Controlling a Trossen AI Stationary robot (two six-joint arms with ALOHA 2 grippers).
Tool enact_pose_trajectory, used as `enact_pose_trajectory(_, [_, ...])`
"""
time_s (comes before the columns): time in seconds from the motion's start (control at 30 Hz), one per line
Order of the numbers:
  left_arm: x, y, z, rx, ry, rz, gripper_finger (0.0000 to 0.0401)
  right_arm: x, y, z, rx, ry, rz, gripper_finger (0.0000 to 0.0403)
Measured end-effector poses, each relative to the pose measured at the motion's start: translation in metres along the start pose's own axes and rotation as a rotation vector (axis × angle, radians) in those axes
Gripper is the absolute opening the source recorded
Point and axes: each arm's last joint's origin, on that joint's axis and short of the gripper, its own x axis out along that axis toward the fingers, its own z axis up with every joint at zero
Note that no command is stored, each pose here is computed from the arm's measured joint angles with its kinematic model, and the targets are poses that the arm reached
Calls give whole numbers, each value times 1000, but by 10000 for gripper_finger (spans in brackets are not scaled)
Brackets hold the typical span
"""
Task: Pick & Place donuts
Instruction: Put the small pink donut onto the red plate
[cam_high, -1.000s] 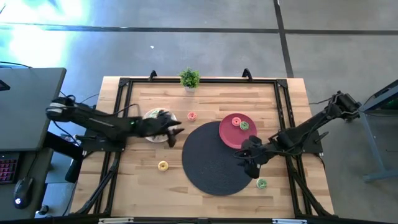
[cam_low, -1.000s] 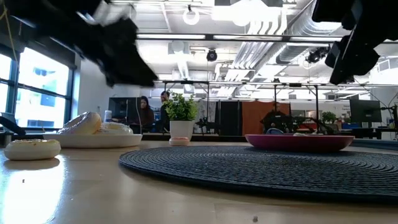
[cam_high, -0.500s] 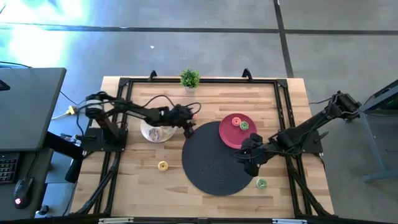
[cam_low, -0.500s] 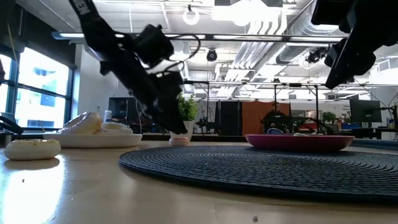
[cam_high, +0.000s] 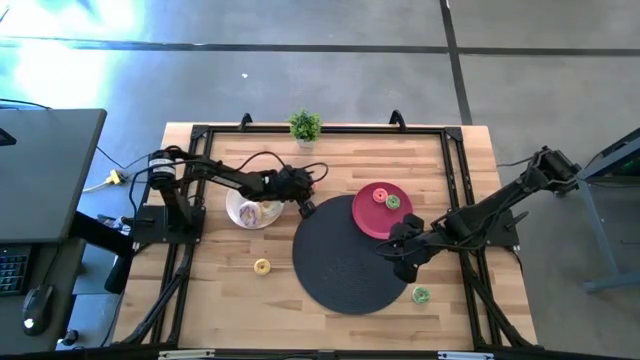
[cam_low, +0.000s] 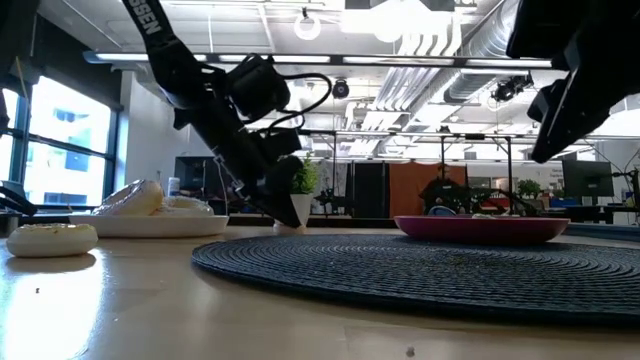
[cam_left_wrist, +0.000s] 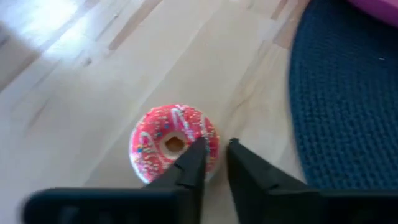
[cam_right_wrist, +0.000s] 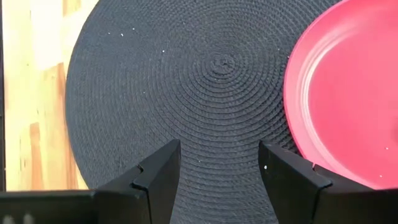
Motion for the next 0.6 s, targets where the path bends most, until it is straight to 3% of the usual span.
enact_pose_trajectory(0.1, [0, 1, 0, -6, -9, 21, 9, 0, 1, 1, 2, -5, 5, 204])
enact_pose_trajectory(0.43, [-3, -14, 21, -16, -55, -117, 2, 0, 1, 1, 4, -10, 12, 204])
enact_pose_trajectory(0.6, [-6, -18, 34, 37, -19, -114, 3, 0, 1, 1, 5, -9, 16, 204])
